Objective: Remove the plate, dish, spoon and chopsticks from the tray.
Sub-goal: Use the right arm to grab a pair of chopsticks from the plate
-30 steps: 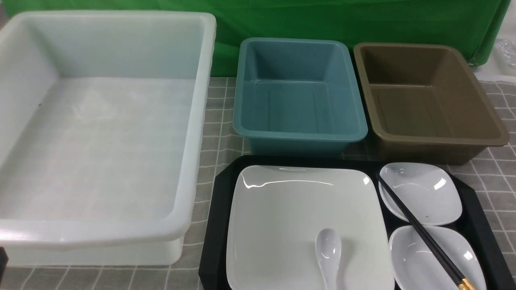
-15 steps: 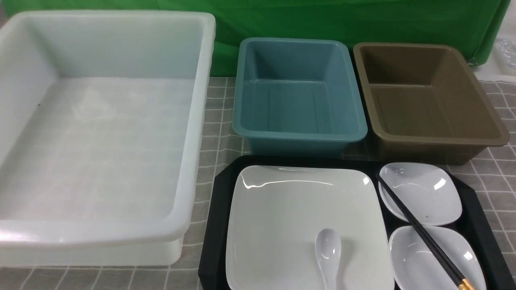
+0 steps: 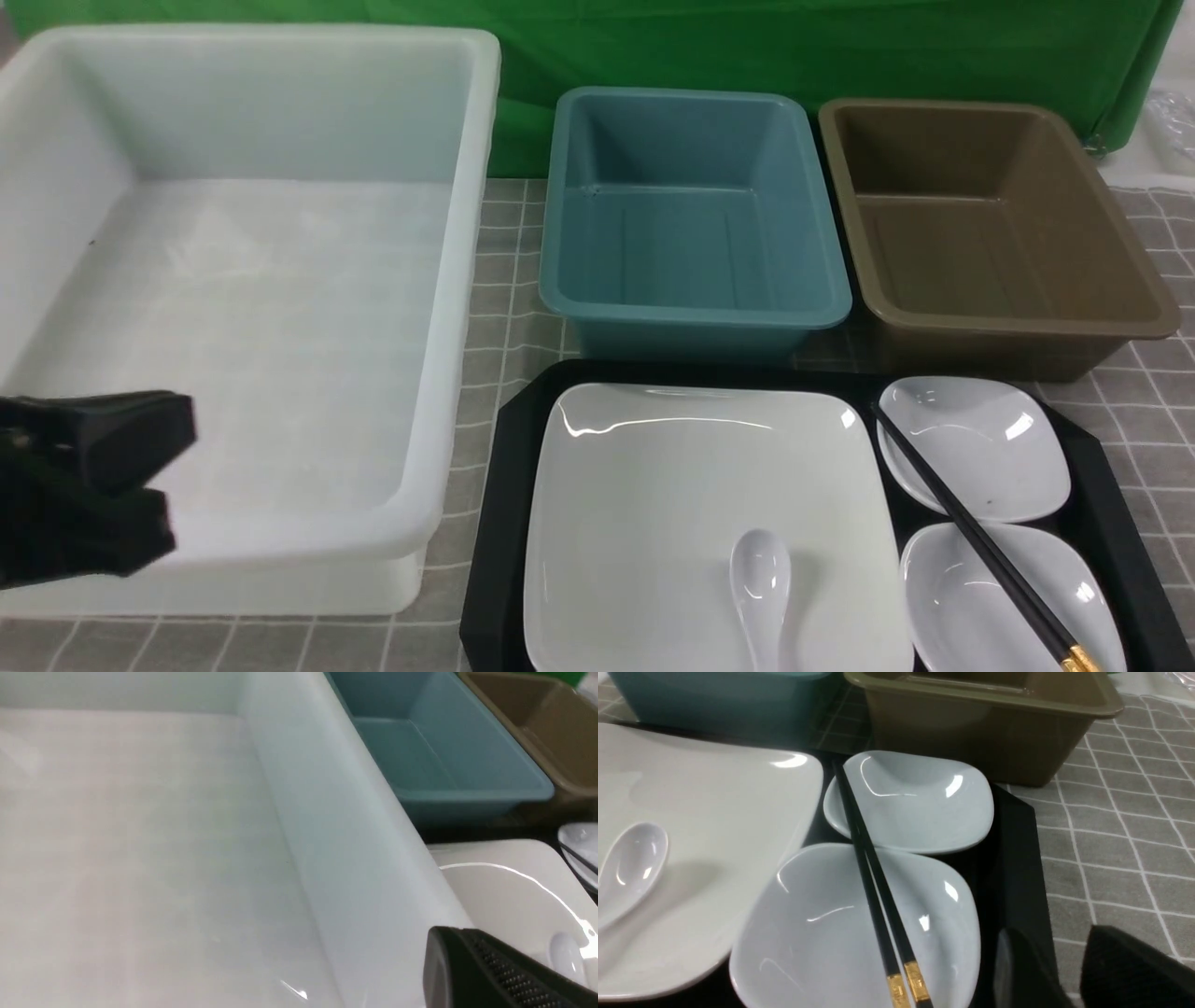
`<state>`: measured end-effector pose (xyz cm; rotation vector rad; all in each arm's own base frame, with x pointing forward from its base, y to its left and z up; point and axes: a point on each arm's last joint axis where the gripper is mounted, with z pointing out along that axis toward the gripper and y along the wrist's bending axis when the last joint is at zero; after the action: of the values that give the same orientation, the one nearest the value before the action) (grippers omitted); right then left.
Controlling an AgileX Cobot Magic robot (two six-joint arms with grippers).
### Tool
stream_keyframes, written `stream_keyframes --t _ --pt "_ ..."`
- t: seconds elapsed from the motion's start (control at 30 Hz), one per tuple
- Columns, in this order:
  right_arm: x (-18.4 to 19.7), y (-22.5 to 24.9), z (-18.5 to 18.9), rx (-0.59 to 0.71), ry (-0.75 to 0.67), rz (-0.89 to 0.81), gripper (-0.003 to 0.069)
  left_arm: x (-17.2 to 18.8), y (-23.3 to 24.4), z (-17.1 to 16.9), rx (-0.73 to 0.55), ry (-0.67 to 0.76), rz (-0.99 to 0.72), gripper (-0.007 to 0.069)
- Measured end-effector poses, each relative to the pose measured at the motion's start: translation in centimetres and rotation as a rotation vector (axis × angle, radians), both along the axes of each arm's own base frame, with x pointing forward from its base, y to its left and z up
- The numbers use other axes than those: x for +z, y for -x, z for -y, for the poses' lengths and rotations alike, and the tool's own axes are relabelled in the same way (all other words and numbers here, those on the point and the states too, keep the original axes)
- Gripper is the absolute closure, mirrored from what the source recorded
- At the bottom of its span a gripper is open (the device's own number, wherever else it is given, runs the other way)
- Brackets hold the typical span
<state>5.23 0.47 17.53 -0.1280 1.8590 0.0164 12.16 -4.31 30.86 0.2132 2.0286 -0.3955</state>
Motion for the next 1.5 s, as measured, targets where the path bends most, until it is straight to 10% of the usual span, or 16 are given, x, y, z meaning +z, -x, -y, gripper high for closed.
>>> stream_keyframes --t 0.3,0.5,1.1,1.5 --pt "2.3 -0.4 -0.1 -0.089 -0.58 0.2 0.0419 -0.4 -1.5 1.9 -0.088 0.001 0.013 0.062" --pt "2.7 -0.4 -0.1 -0.085 -0.694 0.23 0.0419 -0.4 -1.6 1.9 -0.09 -0.002 0.021 0.062" --pt "12.6 -9.6 -5.5 0.303 0.028 -0.716 0.0432 2.6 -1.8 2.8 -0.236 -0.1 0.019 0.062" --pt "5.3 -17.9 -6.6 0.267 0.185 -1.143 0.0264 4.7 1.1 2.6 -0.337 -0.098 0.073 0.062"
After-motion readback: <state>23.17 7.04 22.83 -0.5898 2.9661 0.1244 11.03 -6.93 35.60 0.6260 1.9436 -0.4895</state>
